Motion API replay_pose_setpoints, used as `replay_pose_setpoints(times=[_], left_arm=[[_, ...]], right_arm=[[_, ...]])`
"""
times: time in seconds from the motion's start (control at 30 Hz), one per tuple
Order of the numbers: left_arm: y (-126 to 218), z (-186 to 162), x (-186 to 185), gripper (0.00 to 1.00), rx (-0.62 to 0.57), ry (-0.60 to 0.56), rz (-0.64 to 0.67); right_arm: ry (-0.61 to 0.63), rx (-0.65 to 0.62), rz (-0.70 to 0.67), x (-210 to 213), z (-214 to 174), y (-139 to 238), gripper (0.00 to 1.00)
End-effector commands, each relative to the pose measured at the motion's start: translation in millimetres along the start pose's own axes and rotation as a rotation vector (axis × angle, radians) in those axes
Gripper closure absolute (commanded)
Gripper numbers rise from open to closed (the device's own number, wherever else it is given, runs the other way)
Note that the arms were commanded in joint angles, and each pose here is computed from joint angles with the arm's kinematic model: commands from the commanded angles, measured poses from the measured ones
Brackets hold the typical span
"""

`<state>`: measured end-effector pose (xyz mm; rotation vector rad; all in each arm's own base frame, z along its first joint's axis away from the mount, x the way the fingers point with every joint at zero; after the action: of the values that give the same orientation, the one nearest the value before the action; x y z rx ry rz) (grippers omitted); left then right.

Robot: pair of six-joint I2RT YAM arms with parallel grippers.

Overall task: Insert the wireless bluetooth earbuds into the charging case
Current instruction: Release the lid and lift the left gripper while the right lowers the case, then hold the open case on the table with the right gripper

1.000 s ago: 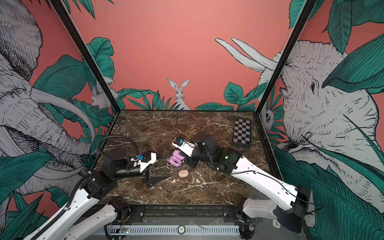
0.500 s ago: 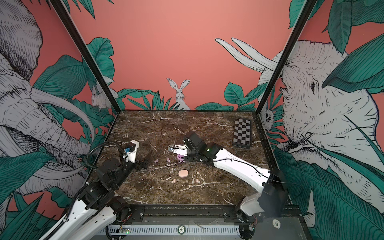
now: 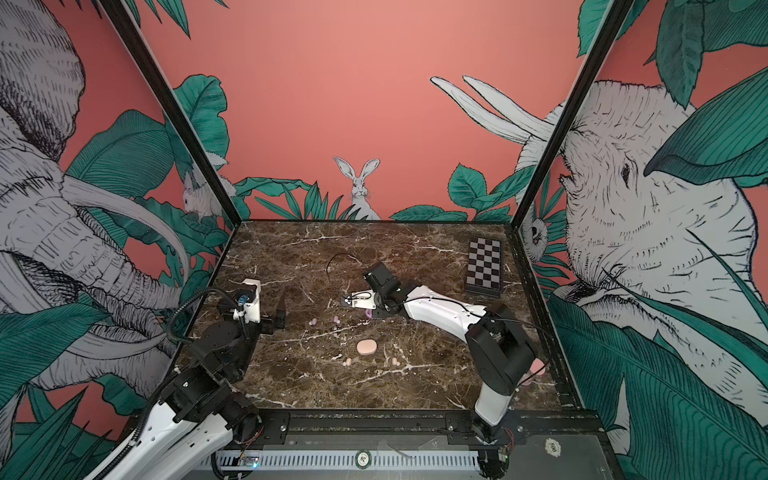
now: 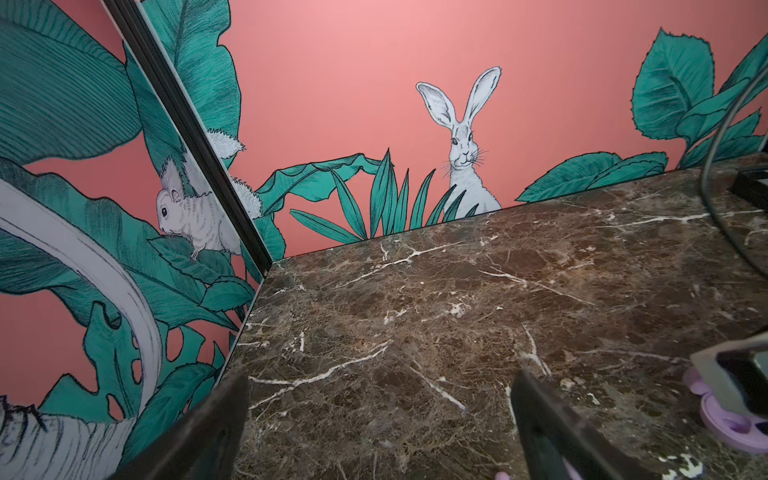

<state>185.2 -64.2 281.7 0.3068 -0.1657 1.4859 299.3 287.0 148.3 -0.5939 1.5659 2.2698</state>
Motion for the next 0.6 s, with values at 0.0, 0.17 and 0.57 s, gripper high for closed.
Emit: replay_pose_setpoints(times=[0.0, 0.17, 0.57], left_arm=[[1, 5, 5, 0.01, -0.025, 0.010, 0.033], [1, 6, 4, 0.01, -0.031, 0.004, 0.022], [-1, 5, 1, 0.01, -0.023, -0.018, 0.001]], right_arm=[[-0.006, -0.055, -0.028, -8, 9, -5, 1.00], [-0.020, -0.057, -0.034, -9, 9, -14, 1.00], [-0.043, -0.086, -0.057, -9, 11, -30, 1.00]])
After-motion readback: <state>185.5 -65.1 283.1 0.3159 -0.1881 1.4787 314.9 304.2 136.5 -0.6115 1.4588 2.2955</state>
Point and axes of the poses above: each gripper's point midway between its finger pads, its own y axis back along the fingers, its own x axis along the line the jaws close on, z = x × y, the point moved 6 cm from there along y, back along the fingers, and after that the axes turned 5 degrees about -y, right-handed, at the moved point
